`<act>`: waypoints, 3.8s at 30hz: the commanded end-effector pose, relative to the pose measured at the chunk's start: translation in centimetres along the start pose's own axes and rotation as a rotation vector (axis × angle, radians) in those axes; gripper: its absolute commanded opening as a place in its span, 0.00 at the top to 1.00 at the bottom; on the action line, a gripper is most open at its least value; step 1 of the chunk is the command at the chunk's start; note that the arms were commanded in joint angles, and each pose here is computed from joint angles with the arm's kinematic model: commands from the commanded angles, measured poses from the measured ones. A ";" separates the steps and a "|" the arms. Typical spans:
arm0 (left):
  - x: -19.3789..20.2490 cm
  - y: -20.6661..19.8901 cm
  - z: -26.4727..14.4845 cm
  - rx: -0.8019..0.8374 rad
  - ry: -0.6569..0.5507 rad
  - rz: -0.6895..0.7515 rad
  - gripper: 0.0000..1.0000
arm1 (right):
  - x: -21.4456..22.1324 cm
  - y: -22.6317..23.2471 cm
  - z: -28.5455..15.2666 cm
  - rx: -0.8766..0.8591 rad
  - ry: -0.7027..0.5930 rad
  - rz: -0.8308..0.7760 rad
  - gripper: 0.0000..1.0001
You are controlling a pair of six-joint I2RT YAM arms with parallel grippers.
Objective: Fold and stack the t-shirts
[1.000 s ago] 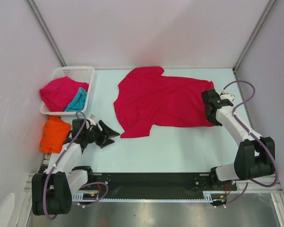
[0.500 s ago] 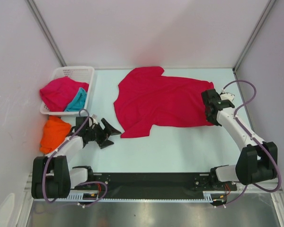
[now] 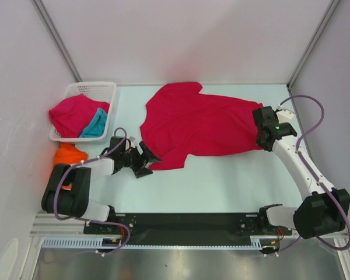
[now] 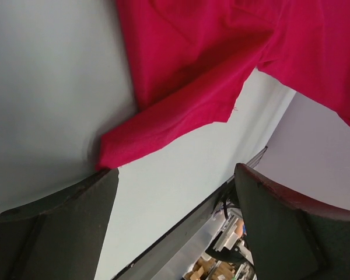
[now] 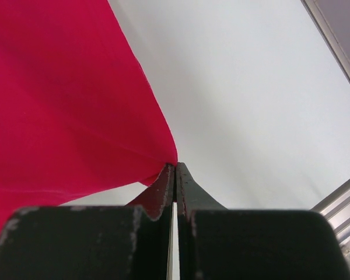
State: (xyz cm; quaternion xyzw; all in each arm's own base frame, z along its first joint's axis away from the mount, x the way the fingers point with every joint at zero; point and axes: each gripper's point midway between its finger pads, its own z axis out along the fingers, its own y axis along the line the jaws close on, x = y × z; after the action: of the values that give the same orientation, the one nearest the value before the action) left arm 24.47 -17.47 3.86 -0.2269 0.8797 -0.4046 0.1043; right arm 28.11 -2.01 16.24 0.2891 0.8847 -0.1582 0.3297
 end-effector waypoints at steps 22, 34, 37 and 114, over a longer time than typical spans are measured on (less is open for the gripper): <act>-3.3 -2.2 1.8 0.036 -0.098 0.063 1.00 | -2.1 -0.6 -2.9 -0.034 -0.050 0.009 1.00; -3.6 -9.3 -6.8 0.160 -0.188 0.140 1.00 | 1.6 -1.1 -4.0 -0.068 0.023 -0.018 1.00; -3.3 -8.9 -8.8 0.158 -0.217 0.143 1.00 | 3.5 -1.4 -4.4 -0.056 0.053 -0.054 1.00; -20.1 -7.8 -2.8 0.069 -0.109 0.049 0.21 | -2.4 6.7 6.4 0.063 0.113 -0.228 0.49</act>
State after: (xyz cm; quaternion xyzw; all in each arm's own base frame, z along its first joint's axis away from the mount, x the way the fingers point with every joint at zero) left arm 45.32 -10.83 9.15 -0.2439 0.8576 -0.4322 0.1350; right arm 35.75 -1.11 7.19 0.1964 0.9369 -0.2255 0.1811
